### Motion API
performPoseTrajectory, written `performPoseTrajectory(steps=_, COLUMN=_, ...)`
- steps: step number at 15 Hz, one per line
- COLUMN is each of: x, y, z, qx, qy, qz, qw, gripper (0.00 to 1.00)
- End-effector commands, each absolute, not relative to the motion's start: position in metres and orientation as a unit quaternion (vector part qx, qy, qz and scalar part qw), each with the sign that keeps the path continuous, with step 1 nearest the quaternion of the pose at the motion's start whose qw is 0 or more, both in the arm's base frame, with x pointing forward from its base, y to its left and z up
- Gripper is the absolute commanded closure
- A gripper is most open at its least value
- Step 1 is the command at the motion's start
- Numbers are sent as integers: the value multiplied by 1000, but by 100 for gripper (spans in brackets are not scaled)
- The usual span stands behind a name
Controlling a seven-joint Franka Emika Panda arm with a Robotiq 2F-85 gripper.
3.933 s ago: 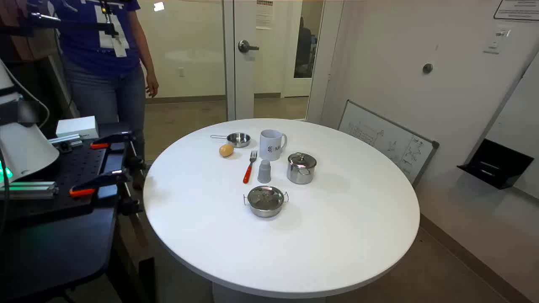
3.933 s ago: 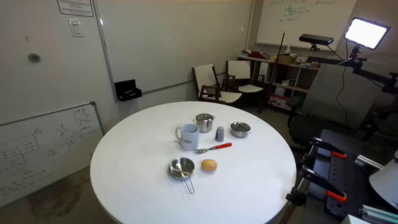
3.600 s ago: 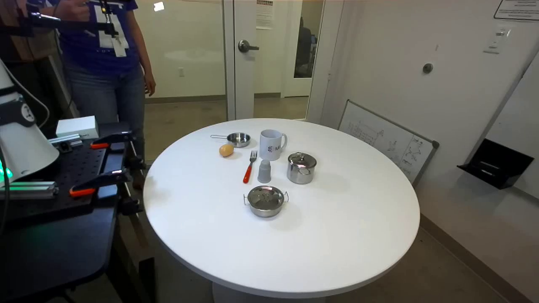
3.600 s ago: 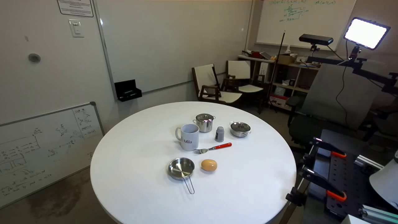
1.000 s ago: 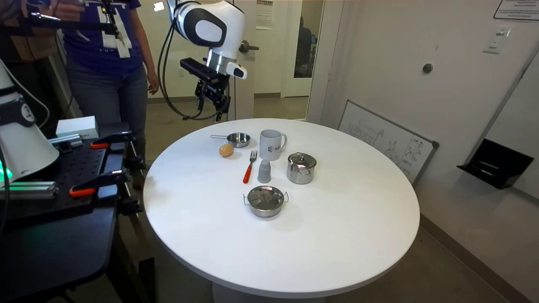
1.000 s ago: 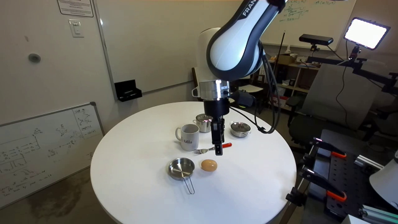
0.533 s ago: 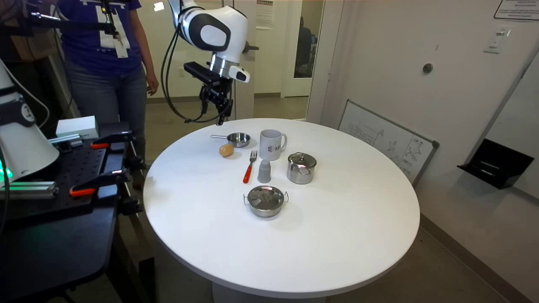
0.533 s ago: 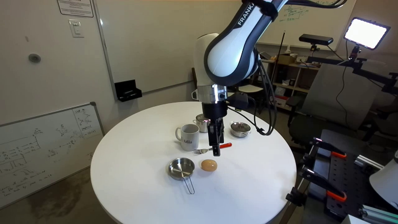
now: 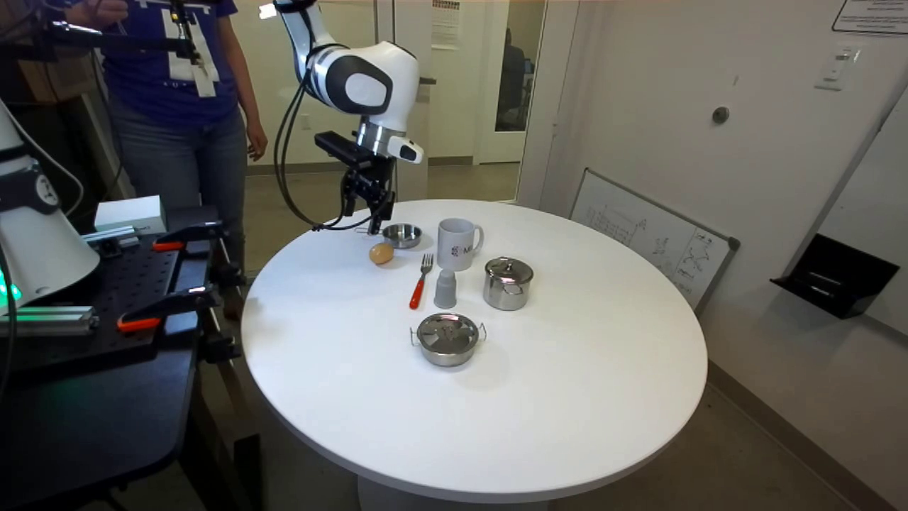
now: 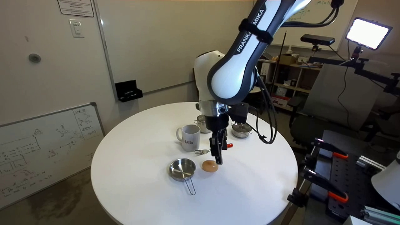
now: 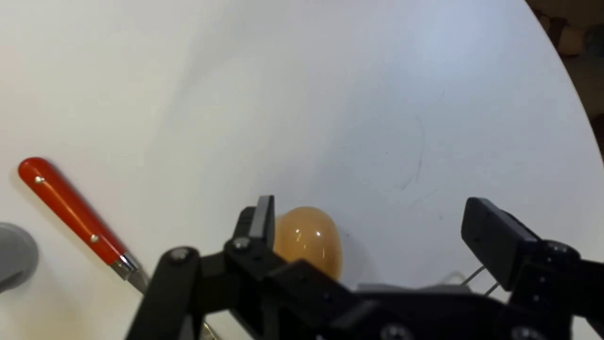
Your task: Put the egg on the silver pan
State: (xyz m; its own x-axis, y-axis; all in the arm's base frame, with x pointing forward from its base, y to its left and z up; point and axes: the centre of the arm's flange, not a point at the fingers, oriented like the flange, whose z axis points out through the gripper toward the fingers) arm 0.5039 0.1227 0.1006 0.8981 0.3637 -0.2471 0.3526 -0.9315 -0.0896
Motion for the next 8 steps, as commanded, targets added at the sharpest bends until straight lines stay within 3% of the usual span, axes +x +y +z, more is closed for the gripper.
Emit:
performPoseTrajectory(steps=1, x=520, y=126, z=83, qx=-974, qy=-194, qz=117, qw=11, gripper=0)
performPoseTrajectory(steps=8, x=537, y=136, z=67, qx=-968, qy=-231, qz=96, qw=2, gripper=0)
